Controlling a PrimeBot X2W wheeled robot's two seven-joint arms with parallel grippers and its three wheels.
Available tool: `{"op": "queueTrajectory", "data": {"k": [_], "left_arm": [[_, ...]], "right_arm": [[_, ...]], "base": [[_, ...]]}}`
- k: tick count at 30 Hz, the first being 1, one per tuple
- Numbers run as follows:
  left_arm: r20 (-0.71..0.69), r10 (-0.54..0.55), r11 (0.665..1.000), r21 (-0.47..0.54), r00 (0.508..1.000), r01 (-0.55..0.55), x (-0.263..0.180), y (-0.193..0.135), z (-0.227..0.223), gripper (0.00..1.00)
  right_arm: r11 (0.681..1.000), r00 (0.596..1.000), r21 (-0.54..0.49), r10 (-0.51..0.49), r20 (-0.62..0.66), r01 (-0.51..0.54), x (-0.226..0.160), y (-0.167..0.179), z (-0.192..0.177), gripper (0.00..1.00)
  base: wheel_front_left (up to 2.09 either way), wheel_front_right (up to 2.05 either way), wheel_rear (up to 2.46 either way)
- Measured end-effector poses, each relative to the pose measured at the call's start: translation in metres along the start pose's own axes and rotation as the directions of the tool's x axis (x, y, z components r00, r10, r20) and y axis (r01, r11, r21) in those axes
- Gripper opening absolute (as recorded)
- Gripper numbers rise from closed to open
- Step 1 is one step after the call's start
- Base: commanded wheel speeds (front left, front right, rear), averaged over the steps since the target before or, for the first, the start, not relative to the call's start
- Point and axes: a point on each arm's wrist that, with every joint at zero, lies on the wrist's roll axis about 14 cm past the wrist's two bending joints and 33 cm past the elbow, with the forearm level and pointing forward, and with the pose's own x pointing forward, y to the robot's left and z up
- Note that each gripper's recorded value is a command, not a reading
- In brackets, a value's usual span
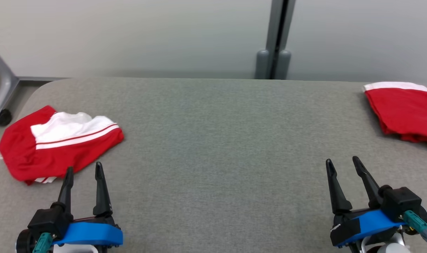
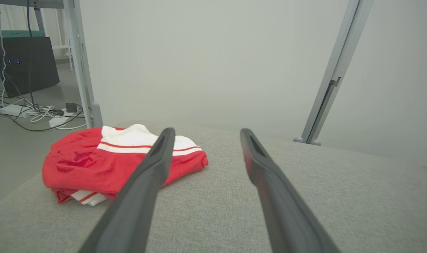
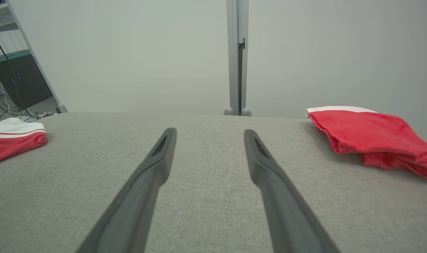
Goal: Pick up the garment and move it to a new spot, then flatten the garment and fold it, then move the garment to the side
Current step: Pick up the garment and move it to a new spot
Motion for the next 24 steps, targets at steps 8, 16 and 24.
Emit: {"op": "queueTrajectory", "data": {"k": [8,16,24], "left_arm": [[0.023,0.13,0.991,0.012,0.991,-0.13,-0.02,0.042,0.01,1.0],[0.034,0.276,0.961,0.017,0.96,-0.277,-0.053,0.087,0.016,1.0],[0.036,0.402,0.915,0.023,0.915,-0.403,-0.086,0.122,0.018,1.0]], "right_arm": [[0.993,0.993,0.005,0.119,-0.019,-0.119,0.026,0.04,-0.008,1.0],[0.97,0.969,0.011,0.243,-0.034,-0.243,0.048,0.085,-0.016,1.0],[0.94,0.938,0.02,0.342,-0.057,-0.341,0.062,0.124,-0.026,1.0]], "base": [[0.0,0.0,0.0],[0.0,0.0,0.0],[0.0,0.0,0.0]]}}
